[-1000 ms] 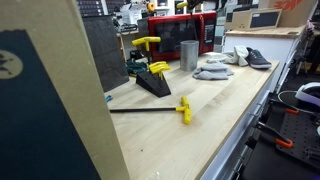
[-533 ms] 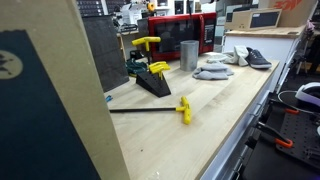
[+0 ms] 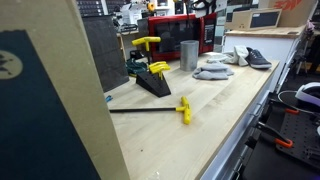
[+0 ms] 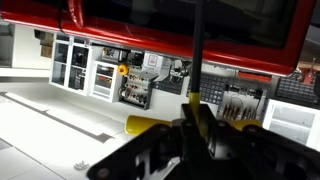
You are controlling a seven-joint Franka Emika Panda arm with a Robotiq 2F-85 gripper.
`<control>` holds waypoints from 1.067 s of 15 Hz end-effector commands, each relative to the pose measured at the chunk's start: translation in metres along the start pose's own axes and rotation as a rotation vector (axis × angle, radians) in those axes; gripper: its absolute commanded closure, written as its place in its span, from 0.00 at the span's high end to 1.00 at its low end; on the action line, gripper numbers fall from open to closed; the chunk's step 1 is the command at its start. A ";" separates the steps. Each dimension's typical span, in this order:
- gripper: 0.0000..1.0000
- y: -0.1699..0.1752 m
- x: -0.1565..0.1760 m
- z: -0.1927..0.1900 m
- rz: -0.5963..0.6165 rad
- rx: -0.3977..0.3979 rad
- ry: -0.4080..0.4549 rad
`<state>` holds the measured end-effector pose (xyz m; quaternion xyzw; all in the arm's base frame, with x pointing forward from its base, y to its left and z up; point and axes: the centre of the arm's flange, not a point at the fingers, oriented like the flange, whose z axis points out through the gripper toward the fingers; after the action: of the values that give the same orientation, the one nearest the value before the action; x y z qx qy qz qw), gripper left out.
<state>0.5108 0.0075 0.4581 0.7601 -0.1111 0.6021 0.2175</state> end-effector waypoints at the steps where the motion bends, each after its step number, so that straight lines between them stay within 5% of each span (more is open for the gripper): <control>1: 0.03 -0.007 -0.020 0.014 0.091 0.048 0.034; 7: 0.03 -0.034 -0.045 0.016 0.139 0.095 0.008; 16: 0.03 -0.002 -0.086 0.014 0.102 0.078 -0.049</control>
<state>0.5165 0.0062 0.3790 0.7763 -0.1140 0.5886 0.1945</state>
